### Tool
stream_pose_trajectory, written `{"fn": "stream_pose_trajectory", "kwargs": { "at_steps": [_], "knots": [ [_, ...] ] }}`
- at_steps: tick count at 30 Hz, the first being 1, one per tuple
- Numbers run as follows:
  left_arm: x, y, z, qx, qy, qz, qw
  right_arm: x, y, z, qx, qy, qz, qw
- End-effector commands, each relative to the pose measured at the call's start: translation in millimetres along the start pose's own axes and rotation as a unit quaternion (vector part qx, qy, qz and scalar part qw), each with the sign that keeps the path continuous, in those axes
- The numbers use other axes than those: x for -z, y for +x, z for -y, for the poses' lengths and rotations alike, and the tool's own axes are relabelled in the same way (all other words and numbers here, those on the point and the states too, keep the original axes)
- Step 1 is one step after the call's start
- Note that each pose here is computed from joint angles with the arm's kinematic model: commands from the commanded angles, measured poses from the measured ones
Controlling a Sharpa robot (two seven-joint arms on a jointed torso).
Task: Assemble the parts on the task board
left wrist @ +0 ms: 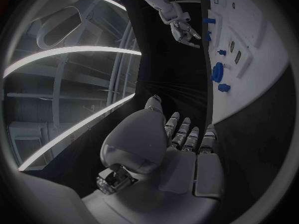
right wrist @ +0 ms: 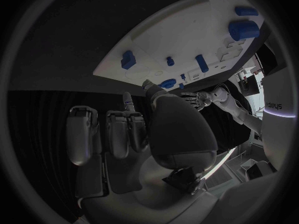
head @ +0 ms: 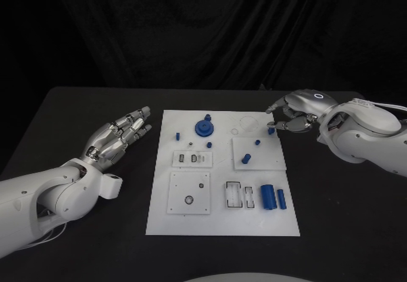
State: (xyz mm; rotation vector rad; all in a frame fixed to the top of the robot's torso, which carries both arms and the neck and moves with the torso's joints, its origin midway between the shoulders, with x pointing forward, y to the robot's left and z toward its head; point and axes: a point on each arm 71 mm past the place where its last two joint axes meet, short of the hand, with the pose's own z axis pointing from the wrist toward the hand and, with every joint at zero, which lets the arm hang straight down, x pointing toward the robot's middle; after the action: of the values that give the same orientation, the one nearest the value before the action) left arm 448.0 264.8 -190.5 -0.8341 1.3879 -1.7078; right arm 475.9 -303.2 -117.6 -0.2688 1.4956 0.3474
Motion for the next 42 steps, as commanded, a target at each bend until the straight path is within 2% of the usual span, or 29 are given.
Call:
{"fn": "stream_pose_trajectory", "kwargs": {
  "at_steps": [1, 9, 17, 42],
  "knots": [
    [1.1, 0.9, 12.0, 0.006, 0.087, -0.004, 0.996, 2.2, 3.0, 3, -0.001, 0.01, 0.0, 1.0],
    [1.1, 0.8, 11.5, 0.006, 0.087, -0.005, 0.996, 7.8, 13.0, 6, -0.004, 0.015, -0.017, 1.0],
    [1.2, 0.2, 11.1, 0.006, 0.086, -0.004, 0.996, 9.7, 16.5, 8, -0.004, 0.019, -0.024, 1.0],
    [1.1, -1.1, 10.0, 0.007, 0.082, -0.005, 0.997, 5.0, 22.8, 10, 0.0, 0.029, -0.041, 0.999]
  ]
}}
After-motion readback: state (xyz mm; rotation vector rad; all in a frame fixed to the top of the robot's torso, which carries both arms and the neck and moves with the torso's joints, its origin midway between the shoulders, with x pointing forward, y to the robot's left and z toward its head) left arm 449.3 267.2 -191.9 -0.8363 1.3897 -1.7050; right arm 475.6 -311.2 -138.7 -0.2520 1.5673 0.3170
